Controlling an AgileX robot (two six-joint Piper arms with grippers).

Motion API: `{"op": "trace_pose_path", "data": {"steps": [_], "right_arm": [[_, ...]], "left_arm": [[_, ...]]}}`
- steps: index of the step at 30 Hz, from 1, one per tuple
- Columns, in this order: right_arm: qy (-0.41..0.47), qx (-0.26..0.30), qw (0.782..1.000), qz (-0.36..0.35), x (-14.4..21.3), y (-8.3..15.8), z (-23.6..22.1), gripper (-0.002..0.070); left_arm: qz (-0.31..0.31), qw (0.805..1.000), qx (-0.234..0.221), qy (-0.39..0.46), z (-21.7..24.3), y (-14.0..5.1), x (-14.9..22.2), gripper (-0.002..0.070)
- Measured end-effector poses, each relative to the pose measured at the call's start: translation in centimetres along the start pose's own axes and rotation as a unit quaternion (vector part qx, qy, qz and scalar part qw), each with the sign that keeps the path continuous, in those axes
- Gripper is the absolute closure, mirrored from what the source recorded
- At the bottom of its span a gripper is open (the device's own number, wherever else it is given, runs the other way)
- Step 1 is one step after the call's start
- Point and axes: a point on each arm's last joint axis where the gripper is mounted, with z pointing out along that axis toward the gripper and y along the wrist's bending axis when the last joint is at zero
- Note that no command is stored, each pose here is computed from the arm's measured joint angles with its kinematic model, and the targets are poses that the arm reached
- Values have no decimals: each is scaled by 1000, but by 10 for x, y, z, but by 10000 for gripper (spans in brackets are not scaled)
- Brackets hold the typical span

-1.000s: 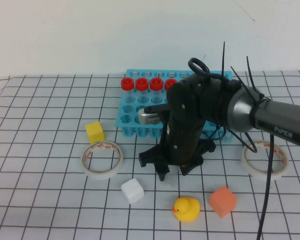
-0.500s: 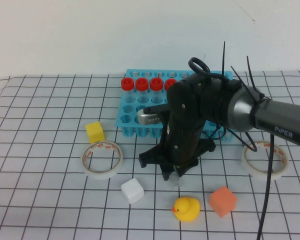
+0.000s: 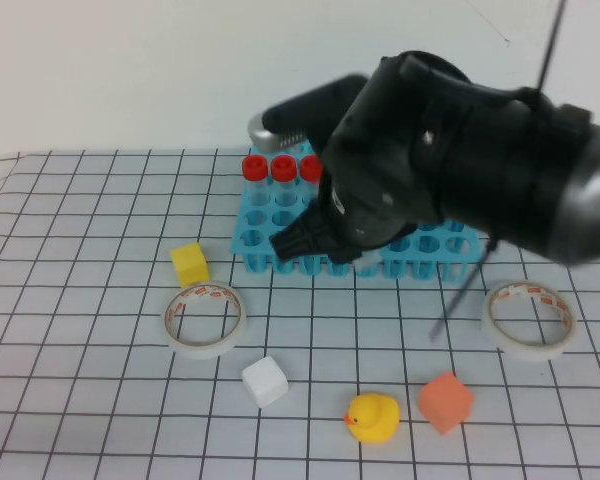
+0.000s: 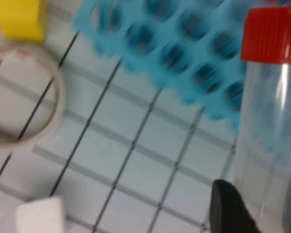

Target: Place the test tubes

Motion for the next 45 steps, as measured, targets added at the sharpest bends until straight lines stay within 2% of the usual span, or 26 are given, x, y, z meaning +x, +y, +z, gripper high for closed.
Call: {"op": "trace_pose_path", "data": {"steps": [5,9,16,22,31,33,39,45], "right_arm": [[-109,78,991,6,17,12,-45,444],[-160,91,983,1,49,32,-56,444],[-184,41,981,-45,97,61,-53,444],[-238,-32,967,-89,128,80,-67,444],[-341,-144,927,-55,161,72,-95,444],[-341,-153,927,-38,166,68,-92,444],[-342,-149,928,-19,170,64,-88,444],[-365,-80,927,8,167,57,-81,444]], "left_arm": [[1,1000,0,2,1,0,1,676],[1,1000,-1,6,1,0,3,677],[1,1000,-1,9,1,0,3,676],[0,1000,-1,9,1,0,3,676],[-10,1000,10,-7,1,-2,0,676],[-2,1000,19,-21,1,-3,-2,676],[2,995,62,-75,-1,-11,-12,676],[-24,990,103,-98,-3,-18,-17,676]]}}
